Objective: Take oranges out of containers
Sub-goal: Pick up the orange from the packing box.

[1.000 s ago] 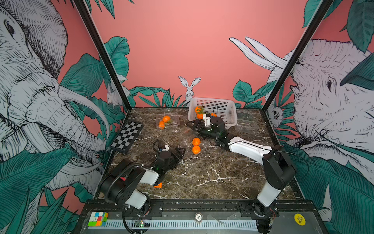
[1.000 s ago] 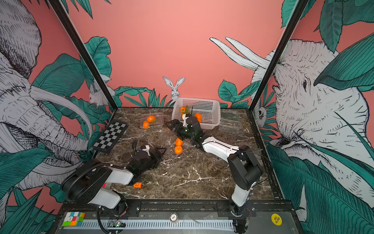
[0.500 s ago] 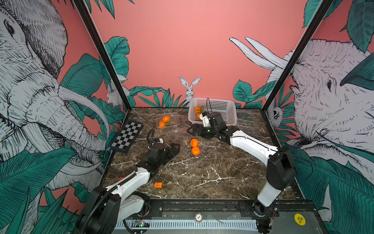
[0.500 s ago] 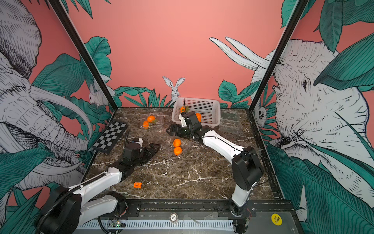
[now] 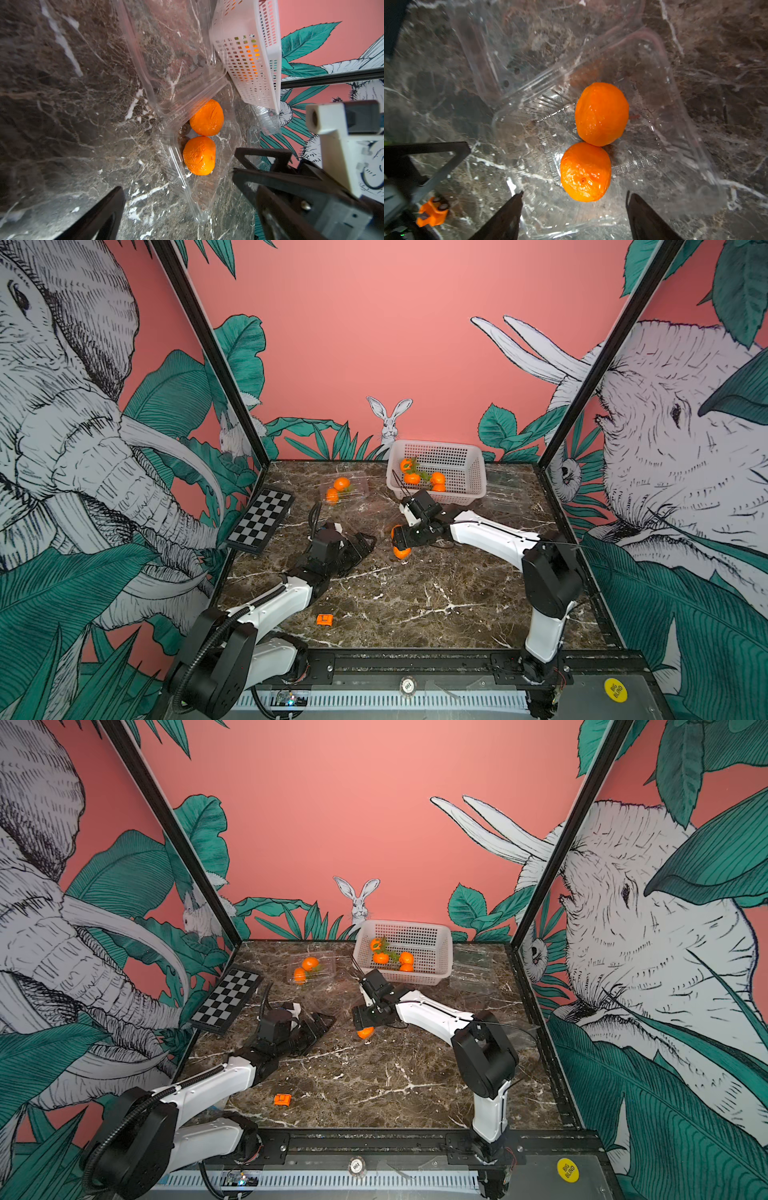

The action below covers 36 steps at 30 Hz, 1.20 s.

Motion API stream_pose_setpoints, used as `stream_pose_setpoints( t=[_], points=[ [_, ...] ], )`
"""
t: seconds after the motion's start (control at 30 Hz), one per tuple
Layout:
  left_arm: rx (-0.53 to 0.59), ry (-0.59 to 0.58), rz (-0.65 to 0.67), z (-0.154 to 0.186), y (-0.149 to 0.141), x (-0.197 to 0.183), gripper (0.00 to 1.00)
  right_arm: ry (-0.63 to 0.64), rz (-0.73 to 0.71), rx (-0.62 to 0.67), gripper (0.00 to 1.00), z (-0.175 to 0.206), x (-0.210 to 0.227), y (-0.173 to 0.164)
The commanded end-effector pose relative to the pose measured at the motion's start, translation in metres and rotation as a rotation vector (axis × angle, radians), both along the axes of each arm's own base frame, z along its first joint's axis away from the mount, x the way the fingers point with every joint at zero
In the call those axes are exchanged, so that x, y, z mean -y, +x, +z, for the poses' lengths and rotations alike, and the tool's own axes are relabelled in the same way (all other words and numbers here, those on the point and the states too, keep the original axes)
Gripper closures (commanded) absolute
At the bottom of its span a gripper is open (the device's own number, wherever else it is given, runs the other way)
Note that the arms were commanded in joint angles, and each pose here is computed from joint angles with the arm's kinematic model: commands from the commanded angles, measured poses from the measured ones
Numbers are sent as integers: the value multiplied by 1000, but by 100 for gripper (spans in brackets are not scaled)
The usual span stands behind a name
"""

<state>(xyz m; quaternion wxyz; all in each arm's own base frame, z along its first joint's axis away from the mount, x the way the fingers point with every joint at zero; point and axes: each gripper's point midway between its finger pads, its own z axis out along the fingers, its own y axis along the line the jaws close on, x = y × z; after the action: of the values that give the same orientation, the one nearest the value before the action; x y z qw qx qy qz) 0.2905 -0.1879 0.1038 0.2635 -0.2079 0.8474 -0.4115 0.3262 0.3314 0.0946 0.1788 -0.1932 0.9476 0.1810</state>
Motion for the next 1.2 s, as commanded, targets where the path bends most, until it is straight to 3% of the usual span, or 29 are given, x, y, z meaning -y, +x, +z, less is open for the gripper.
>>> stream_pose_setpoints(
  t=[0.0, 0.3, 0.7, 0.9, 1.17],
  points=[
    [27, -49, 7, 9, 1, 2, 1, -111, 48, 40, 22, -6, 4, 2],
    [12, -38, 16, -1, -4, -2, 1, -255, 91, 16, 26, -31, 0, -4],
    [21, 1, -11, -2, -1, 0, 1, -323, 68, 14, 41, -49, 3, -1],
    [33, 21, -26, 1, 3, 1, 1, -320, 52, 47, 48, -29, 4, 4],
    [127, 88, -101, 47, 20, 11, 1, -121, -19, 104, 47, 58, 6, 22]
  ],
)
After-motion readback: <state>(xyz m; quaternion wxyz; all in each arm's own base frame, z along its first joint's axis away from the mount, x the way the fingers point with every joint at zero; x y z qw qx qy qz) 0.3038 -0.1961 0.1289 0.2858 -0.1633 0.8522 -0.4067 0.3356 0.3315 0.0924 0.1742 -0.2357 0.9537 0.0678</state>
